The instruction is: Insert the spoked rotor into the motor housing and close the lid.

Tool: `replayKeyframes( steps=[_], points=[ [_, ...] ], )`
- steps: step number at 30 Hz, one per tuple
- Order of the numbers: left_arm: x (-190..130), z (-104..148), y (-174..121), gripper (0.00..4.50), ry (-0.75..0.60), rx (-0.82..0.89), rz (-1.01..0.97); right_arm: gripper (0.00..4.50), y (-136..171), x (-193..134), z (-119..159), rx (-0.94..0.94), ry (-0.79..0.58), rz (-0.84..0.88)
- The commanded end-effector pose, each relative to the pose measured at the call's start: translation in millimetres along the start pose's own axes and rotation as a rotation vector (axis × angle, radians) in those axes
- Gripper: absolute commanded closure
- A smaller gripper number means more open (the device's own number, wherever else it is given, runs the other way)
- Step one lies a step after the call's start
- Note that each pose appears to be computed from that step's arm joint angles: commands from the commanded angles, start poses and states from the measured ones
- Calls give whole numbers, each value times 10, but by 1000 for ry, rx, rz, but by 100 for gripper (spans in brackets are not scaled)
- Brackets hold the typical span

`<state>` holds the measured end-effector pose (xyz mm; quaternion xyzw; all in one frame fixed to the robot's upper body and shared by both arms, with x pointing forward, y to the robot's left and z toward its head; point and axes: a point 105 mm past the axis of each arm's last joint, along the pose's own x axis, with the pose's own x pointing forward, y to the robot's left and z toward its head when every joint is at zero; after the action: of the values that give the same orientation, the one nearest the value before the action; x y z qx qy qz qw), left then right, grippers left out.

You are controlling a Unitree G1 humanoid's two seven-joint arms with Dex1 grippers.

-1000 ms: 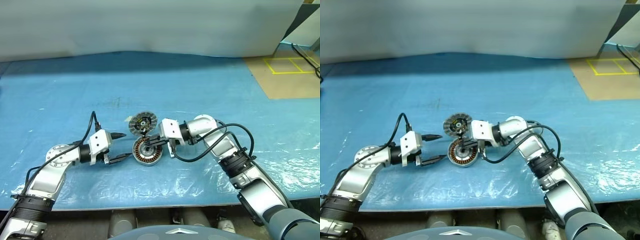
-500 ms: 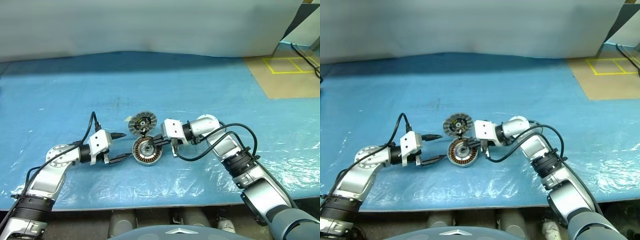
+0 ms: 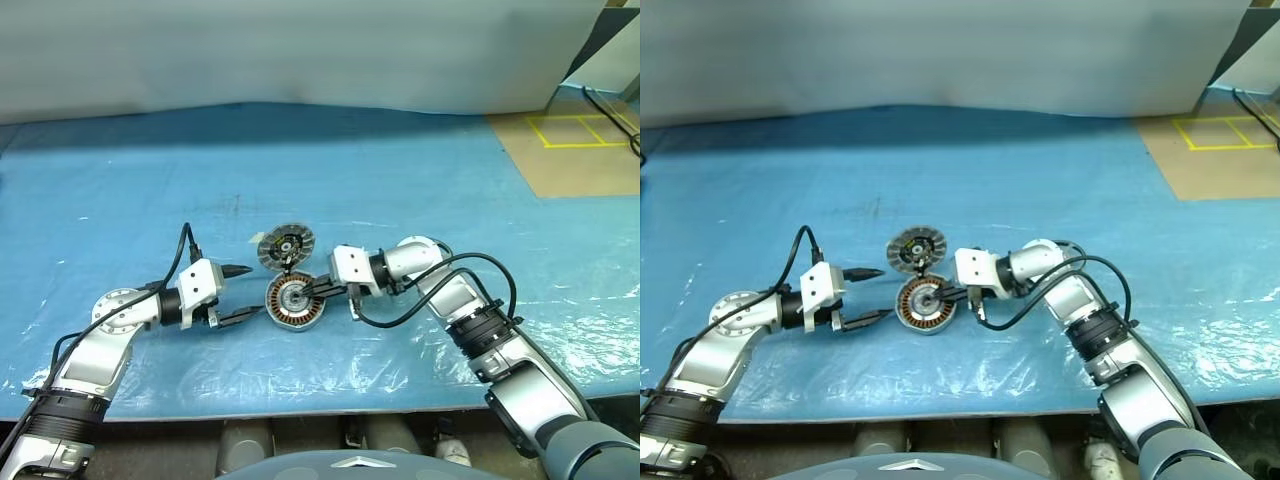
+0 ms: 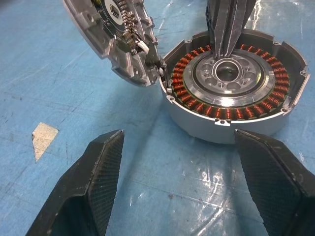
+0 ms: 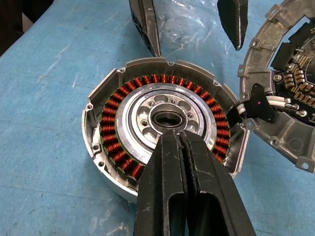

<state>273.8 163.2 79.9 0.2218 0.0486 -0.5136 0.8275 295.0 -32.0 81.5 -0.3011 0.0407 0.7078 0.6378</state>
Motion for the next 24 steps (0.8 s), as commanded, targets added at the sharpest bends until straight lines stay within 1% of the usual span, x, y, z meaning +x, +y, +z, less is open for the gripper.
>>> replayKeyframes(
  steps=[1,5,18,24],
  points=[
    [0,55,16,77,-15,25,-1,446,-16,-27,63,-18,-20,-1],
    [1,59,17,77,-15,25,-1,446,-10,8,70,-16,-31,4],
    [-9,73,0,77,-14,25,5,446,-49,88,297,-60,-75,23],
    [2,83,6,77,-14,25,7,446,-101,191,226,-44,-74,26]
  ],
)
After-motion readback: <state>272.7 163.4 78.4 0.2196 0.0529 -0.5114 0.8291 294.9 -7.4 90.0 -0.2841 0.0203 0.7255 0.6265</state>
